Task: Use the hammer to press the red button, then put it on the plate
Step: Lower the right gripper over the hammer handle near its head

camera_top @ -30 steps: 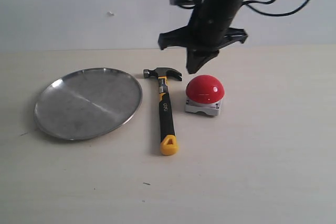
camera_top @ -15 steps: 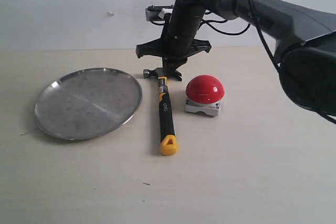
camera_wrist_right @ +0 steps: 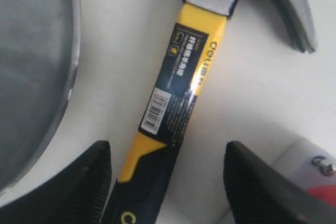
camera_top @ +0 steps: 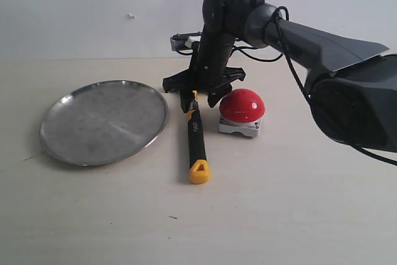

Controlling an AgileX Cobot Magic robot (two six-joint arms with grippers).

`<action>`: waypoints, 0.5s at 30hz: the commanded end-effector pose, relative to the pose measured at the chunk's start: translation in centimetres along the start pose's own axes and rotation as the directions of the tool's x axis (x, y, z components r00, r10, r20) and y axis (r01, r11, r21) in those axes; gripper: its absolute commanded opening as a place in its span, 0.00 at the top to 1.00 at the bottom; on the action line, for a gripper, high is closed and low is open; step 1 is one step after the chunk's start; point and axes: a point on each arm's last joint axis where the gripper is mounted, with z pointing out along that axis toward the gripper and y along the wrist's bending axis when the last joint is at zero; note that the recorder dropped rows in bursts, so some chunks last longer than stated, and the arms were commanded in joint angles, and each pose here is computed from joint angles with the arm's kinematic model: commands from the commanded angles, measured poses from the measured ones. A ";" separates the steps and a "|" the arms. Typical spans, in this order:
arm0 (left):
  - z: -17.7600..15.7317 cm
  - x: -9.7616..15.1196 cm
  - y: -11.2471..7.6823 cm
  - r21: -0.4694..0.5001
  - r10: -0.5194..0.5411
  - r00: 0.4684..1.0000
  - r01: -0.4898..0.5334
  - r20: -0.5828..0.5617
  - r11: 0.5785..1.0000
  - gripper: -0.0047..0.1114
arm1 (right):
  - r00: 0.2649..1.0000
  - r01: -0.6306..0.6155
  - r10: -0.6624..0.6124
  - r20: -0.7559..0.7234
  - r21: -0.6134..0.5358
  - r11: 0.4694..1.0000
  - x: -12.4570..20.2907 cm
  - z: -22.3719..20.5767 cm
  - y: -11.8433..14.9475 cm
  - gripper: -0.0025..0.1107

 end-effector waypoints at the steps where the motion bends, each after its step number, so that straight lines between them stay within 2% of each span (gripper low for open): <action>1: -0.1 -0.1 0.0 0.002 -0.004 1.000 0.004 0.009 1.000 0.96 | 1.000 0.013 -0.013 0.001 0.001 1.000 0.0 0.3 0.0 0.42; 10: -0.1 -0.1 0.0 0.002 -0.004 1.000 0.004 0.009 1.000 0.96 | 0.997 0.016 -0.017 0.075 0.011 1.000 -0.7 0.2 -0.1 0.42; 15: -0.1 -0.1 0.0 0.002 -0.004 1.000 0.004 0.009 1.000 0.96 | 0.996 0.049 -0.053 0.078 0.051 0.998 -0.5 0.8 1.0 0.42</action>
